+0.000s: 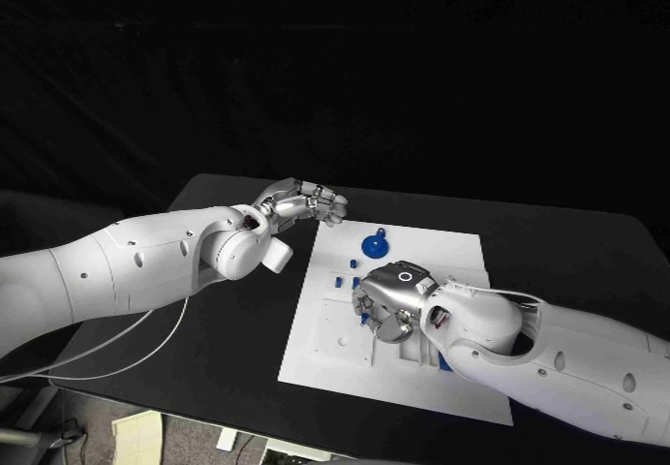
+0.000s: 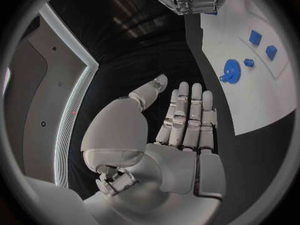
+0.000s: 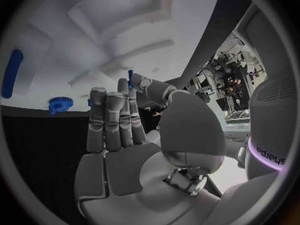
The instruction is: Assemble the parts on the task board
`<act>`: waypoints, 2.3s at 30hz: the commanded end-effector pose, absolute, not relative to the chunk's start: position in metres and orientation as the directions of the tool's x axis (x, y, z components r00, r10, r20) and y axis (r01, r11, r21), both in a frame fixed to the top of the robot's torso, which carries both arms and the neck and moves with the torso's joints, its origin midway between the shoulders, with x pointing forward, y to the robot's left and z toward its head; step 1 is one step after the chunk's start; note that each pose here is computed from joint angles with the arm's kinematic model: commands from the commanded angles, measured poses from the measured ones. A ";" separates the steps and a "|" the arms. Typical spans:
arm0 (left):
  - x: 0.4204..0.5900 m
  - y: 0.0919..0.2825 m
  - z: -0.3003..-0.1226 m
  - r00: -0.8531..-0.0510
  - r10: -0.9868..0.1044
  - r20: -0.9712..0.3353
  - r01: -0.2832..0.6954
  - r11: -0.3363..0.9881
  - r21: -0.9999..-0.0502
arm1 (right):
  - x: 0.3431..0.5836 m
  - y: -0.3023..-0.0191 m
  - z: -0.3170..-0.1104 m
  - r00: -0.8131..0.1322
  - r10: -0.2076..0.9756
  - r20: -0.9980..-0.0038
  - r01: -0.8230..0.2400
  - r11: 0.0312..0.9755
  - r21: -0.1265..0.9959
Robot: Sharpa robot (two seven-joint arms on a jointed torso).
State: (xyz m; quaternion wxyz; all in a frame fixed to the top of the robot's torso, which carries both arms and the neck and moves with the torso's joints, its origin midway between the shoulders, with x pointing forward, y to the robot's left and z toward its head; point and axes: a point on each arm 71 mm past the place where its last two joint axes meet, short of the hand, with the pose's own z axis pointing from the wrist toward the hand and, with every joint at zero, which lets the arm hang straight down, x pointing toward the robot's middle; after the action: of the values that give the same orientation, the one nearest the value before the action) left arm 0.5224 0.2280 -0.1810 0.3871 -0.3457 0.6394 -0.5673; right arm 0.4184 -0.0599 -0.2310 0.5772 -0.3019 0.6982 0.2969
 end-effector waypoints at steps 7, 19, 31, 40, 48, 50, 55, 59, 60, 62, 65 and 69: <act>0.523 0.227 -0.179 -0.463 -0.881 -0.096 0.005 0.106 -0.994 | 0.413 -0.055 -0.242 -0.170 -0.100 -0.980 -0.770 0.634 0.069; 0.523 0.227 -0.179 -0.463 -0.881 -0.096 0.004 0.106 -0.994 | 0.415 -0.058 -0.242 -0.154 -0.101 -0.983 -0.765 0.641 0.054; 0.523 0.227 -0.179 -0.464 -0.881 -0.095 0.005 0.105 -0.994 | 0.414 -0.059 -0.240 -0.135 -0.087 -0.987 -0.765 0.642 0.048; 0.523 0.227 -0.179 -0.463 -0.881 -0.096 0.005 0.105 -0.994 | 0.413 -0.058 -0.238 -0.109 -0.072 -0.991 -0.765 0.643 0.037; 0.523 0.227 -0.179 -0.463 -0.881 -0.095 0.004 0.105 -0.994 | 0.411 -0.060 -0.236 -0.104 -0.067 -0.992 -0.765 0.643 0.037; 0.523 0.227 -0.179 -0.463 -0.881 -0.095 0.004 0.106 -0.994 | 0.411 -0.060 -0.237 -0.106 -0.071 -0.992 -0.764 0.644 0.036; 0.523 0.227 -0.179 -0.465 -0.880 -0.095 0.003 0.106 -0.994 | 0.411 -0.062 -0.238 -0.112 -0.084 -0.990 -0.764 0.645 0.032; 0.523 0.227 -0.179 -0.465 -0.880 -0.095 0.003 0.105 -0.994 | 0.412 -0.064 -0.239 -0.115 -0.091 -0.989 -0.760 0.649 0.029; 0.523 0.227 -0.179 -0.464 -0.881 -0.095 0.003 0.106 -0.994 | 0.412 -0.064 -0.239 -0.116 -0.093 -0.989 -0.760 0.649 0.028; 0.523 0.227 -0.179 -0.464 -0.881 -0.095 0.003 0.106 -0.994 | 0.413 -0.064 -0.239 -0.115 -0.096 -0.989 -0.760 0.650 0.026; 0.523 0.227 -0.179 -0.464 -0.880 -0.095 0.003 0.106 -0.994 | 0.413 -0.064 -0.239 -0.112 -0.102 -0.989 -0.759 0.651 0.019; 0.523 0.227 -0.179 -0.464 -0.880 -0.095 0.003 0.105 -0.994 | 0.414 -0.063 -0.240 -0.113 -0.109 -0.988 -0.760 0.650 0.016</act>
State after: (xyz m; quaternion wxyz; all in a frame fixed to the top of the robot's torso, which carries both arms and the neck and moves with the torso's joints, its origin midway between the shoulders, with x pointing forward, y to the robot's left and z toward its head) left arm 0.5227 0.2286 -0.1810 0.3875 -0.3463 0.6391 -0.5670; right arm 0.4140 -0.0632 -0.2379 0.5915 -0.3023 0.6903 0.2866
